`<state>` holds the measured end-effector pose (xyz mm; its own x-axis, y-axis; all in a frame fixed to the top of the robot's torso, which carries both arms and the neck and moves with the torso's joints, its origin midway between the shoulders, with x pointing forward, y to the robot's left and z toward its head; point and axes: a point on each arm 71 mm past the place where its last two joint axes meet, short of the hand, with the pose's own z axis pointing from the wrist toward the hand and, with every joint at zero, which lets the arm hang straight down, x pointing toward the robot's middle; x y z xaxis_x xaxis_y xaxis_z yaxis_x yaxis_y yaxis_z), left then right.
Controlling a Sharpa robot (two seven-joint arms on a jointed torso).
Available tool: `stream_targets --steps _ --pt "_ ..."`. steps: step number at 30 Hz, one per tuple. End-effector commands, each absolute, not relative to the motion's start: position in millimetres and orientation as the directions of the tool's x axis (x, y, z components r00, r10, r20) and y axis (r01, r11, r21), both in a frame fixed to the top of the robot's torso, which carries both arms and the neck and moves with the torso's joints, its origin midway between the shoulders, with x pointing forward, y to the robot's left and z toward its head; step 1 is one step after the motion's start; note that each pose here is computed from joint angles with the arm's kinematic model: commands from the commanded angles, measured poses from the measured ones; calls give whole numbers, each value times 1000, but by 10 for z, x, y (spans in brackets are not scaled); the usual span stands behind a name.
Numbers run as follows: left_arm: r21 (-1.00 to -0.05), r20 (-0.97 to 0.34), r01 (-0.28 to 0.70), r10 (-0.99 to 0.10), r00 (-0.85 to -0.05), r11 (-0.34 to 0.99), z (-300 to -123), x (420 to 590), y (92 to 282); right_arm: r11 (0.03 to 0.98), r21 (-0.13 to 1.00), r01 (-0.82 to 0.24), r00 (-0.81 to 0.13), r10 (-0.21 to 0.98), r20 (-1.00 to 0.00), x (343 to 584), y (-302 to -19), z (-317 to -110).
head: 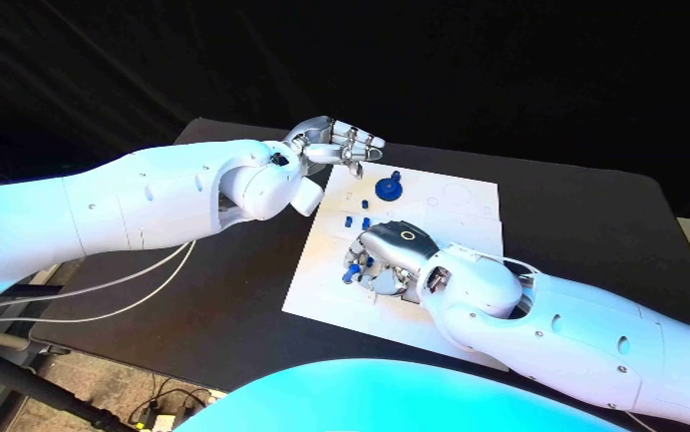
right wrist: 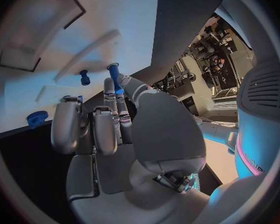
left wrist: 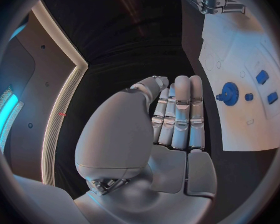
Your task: Assemble the parts on the task board
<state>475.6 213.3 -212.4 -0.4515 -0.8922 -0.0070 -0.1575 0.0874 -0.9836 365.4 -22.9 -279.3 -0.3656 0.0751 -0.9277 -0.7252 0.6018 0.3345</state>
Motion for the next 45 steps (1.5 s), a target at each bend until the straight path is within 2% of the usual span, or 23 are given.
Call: stream_targets --steps 1,14,32,41,45 --pt "-986 2 -150 -891 -454 75 -2109 4757 2119 599 318 -734 -372 37 -928 3647 -228 -2830" --pt "-986 2 -152 -890 -456 75 -2111 4758 2118 606 308 -734 -380 9 -925 3645 -204 -2897" --pt "-985 3 -155 -890 -457 77 -2114 4758 2121 588 325 -741 -376 39 -926 3618 -151 -2877" --pt "-984 1 -157 -891 -453 79 -2116 4758 2144 587 331 -739 -341 98 -935 3552 -270 -2761" --pt "-984 0 -158 -892 -452 80 -2118 4760 2158 583 350 -734 -318 161 -935 3528 -401 -2623"
